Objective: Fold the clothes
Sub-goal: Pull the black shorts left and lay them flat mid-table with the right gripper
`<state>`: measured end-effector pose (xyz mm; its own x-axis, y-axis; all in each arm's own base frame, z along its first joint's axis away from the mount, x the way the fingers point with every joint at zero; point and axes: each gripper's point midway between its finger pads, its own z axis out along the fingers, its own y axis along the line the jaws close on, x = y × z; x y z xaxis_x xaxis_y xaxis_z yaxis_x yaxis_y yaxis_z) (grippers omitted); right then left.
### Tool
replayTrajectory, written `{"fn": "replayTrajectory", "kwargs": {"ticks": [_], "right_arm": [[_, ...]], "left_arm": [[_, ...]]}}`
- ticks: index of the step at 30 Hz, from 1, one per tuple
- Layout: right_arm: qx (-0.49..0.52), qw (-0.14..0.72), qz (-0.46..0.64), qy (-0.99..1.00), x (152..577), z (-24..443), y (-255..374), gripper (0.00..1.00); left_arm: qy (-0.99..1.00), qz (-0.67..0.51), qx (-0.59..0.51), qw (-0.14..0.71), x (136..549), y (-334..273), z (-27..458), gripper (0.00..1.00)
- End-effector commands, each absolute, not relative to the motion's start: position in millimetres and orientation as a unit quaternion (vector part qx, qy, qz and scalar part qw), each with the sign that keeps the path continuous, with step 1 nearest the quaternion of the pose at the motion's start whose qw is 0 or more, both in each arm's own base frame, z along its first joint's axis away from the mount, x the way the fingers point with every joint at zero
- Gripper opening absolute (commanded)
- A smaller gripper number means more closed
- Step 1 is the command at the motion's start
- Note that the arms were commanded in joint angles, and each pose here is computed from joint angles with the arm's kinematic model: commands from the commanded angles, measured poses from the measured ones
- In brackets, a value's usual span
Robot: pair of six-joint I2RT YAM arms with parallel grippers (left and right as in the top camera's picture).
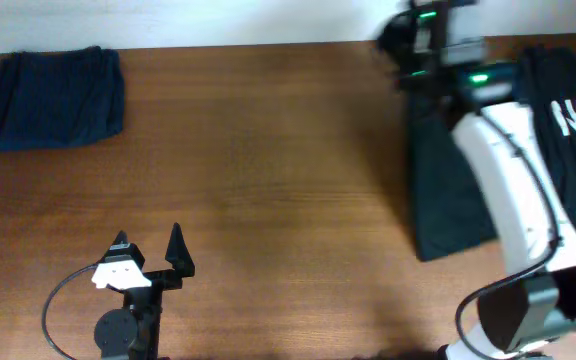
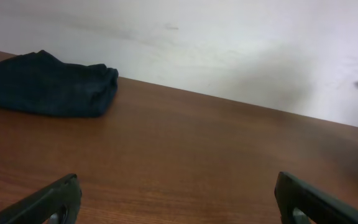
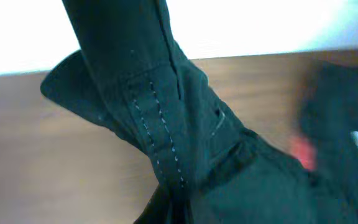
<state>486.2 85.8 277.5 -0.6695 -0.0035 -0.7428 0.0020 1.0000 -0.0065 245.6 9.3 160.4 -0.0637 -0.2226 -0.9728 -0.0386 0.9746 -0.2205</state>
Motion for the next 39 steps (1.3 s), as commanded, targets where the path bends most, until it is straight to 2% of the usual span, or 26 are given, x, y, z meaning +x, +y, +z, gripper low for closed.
{"fn": "replayTrajectory", "kwargs": {"ticks": [1,3,4,6,8,9,10,12,15,17,19,22,24,28,30,31,33,34,35,36,37,38,39], "right_arm": [[-0.118,0.407,0.085,0.902,456,282,213,0.04],[-0.178,0.392,0.123,0.894,430,273,274,0.04],[-0.232,0.373,0.157,0.884,403,259,329,0.07],[-0.273,0.361,0.172,0.875,377,242,375,0.12],[-0.293,0.357,0.18,0.868,362,239,394,0.28],[-0.296,0.358,0.183,0.867,358,242,396,0.6],[-0.294,0.359,0.182,0.867,357,247,392,0.98],[-0.257,0.374,0.15,0.878,367,274,343,0.99],[-0.195,0.355,0.095,0.909,377,287,257,0.98],[-0.131,0.244,0.022,0.961,366,250,168,0.99],[-0.014,0.153,-0.004,0.988,356,208,112,0.99],[0.032,0.035,0.003,0.999,325,135,80,0.99],[0.045,-0.006,0.013,0.999,304,89,82,0.99],[0.077,-0.037,0.037,0.996,274,29,86,0.99],[0.079,-0.04,0.036,0.995,268,19,84,1.0],[0.094,-0.037,0.037,0.994,266,12,84,0.96],[0.113,-0.027,0.04,0.992,264,-2,83,0.83],[0.113,-0.025,0.041,0.992,264,-5,83,0.73],[0.113,-0.024,0.041,0.992,265,-5,83,0.62],[0.113,-0.019,0.04,0.993,267,-5,83,0.43],[0.113,-0.016,0.033,0.993,268,-5,81,0.33],[0.113,-0.01,0.017,0.993,269,-5,75,0.1],[0.116,-0.005,0.005,0.993,271,-5,69,0.04]], "left_arm": [[0.728,-0.064,-0.083,0.678,246,9,158,0.99],[0.728,-0.064,-0.083,0.678,246,9,158,0.99],[0.728,-0.064,-0.083,0.678,246,9,158,0.99],[0.728,-0.064,-0.083,0.678,246,9,158,0.99],[0.728,-0.064,-0.083,0.678,246,9,158,0.99],[0.728,-0.064,-0.083,0.678,246,9,158,0.99],[0.728,-0.064,-0.083,0.678,246,9,158,0.99],[0.728,-0.064,-0.083,0.678,246,9,158,0.99],[0.728,-0.064,-0.083,0.678,246,9,158,0.99],[0.728,-0.064,-0.083,0.678,246,9,158,0.99],[0.728,-0.064,-0.083,0.678,246,9,158,0.99],[0.728,-0.064,-0.083,0.678,246,9,158,0.99],[0.728,-0.064,-0.083,0.678,246,9,158,0.99],[0.728,-0.064,-0.083,0.678,246,9,158,0.99],[0.728,-0.064,-0.083,0.678,246,9,158,0.99],[0.728,-0.064,-0.083,0.678,246,9,158,0.99],[0.728,-0.064,-0.083,0.678,246,9,158,0.99],[0.728,-0.064,-0.083,0.678,246,9,158,0.99],[0.728,-0.064,-0.083,0.678,246,9,158,0.99],[0.728,-0.064,-0.083,0.678,246,9,158,0.99],[0.728,-0.064,-0.083,0.678,246,9,158,0.99],[0.728,-0.064,-0.083,0.678,246,9,158,0.99],[0.728,-0.064,-0.083,0.678,246,9,158,0.99]]}}
